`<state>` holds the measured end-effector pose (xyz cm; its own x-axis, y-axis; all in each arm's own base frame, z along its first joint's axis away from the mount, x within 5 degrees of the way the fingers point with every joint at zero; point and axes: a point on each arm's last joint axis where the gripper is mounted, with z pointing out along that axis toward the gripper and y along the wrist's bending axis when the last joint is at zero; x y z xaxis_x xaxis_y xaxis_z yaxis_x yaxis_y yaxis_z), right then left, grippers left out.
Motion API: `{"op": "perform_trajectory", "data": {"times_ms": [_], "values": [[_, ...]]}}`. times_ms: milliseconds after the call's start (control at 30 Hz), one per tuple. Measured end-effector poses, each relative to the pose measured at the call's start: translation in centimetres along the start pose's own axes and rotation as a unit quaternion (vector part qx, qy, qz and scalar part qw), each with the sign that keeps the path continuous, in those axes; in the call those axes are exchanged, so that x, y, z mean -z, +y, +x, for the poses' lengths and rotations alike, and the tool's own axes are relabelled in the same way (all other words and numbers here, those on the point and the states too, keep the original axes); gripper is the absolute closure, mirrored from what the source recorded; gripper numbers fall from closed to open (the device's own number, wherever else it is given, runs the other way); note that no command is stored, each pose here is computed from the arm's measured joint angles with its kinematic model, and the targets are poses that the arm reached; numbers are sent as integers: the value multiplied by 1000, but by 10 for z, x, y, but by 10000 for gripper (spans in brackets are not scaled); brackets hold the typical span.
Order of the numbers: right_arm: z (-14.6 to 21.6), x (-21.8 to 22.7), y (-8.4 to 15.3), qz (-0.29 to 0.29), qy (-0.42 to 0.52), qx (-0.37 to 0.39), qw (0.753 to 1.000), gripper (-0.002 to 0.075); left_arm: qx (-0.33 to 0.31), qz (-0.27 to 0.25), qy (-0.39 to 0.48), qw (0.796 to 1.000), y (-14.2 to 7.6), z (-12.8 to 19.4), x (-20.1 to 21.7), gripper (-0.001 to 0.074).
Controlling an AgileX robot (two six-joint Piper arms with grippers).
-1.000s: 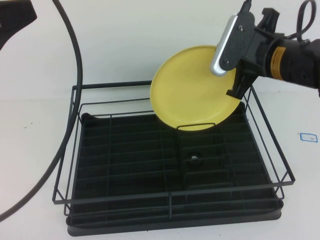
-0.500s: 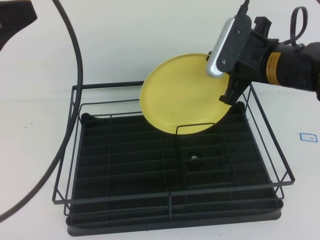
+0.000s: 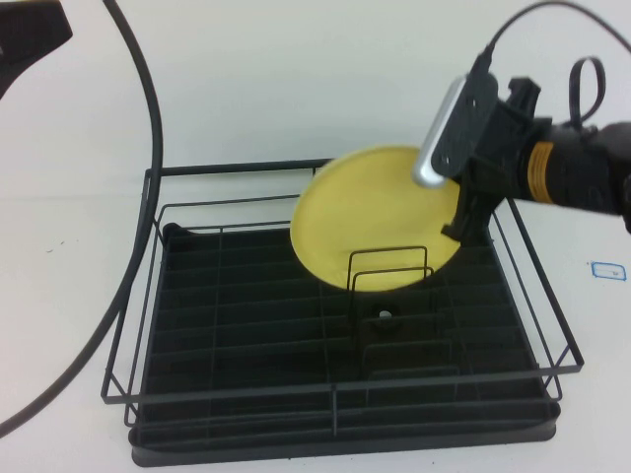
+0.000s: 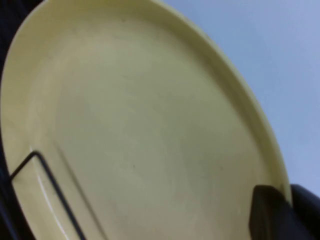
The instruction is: Place plate on rack
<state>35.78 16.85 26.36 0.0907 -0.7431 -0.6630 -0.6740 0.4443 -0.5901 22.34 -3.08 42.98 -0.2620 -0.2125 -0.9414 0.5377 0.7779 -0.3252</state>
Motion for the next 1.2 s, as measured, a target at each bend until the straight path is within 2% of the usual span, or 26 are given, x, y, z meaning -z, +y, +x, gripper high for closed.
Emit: {"op": "perform_trajectory", "data": {"times_ms": [400, 500, 667, 800, 900, 1033, 1100, 1200], "values": [[11, 0, 11, -14, 17, -7, 1000, 678, 0, 0, 0, 1000, 0, 0, 0, 734], [10, 2, 13, -21, 11, -17, 1000, 592, 0, 0, 0, 1000, 0, 0, 0, 734], [4, 9, 9, -15, 3, -40, 999, 337, -1, 0, 1, 1000, 0, 0, 0, 734], [-3, 19, 4, -4, -9, -43, 999, 271, -1, -1, 0, 1000, 0, 0, 0, 734], [-12, 31, -2, 9, -24, -42, 999, 261, -3, -2, 0, 1000, 0, 0, 0, 734], [-32, 64, -15, 43, -59, -38, 997, 277, -50, 7, -13, 999, -11, -13, 7, 734], [-42, 83, -21, 62, -78, -33, 994, 317, -85, 7, -27, 996, -23, -27, 16, 734], [-59, 119, -31, 103, -110, -29, 988, 429, -124, -4, -44, 991, -46, -47, 36, 734]]}}
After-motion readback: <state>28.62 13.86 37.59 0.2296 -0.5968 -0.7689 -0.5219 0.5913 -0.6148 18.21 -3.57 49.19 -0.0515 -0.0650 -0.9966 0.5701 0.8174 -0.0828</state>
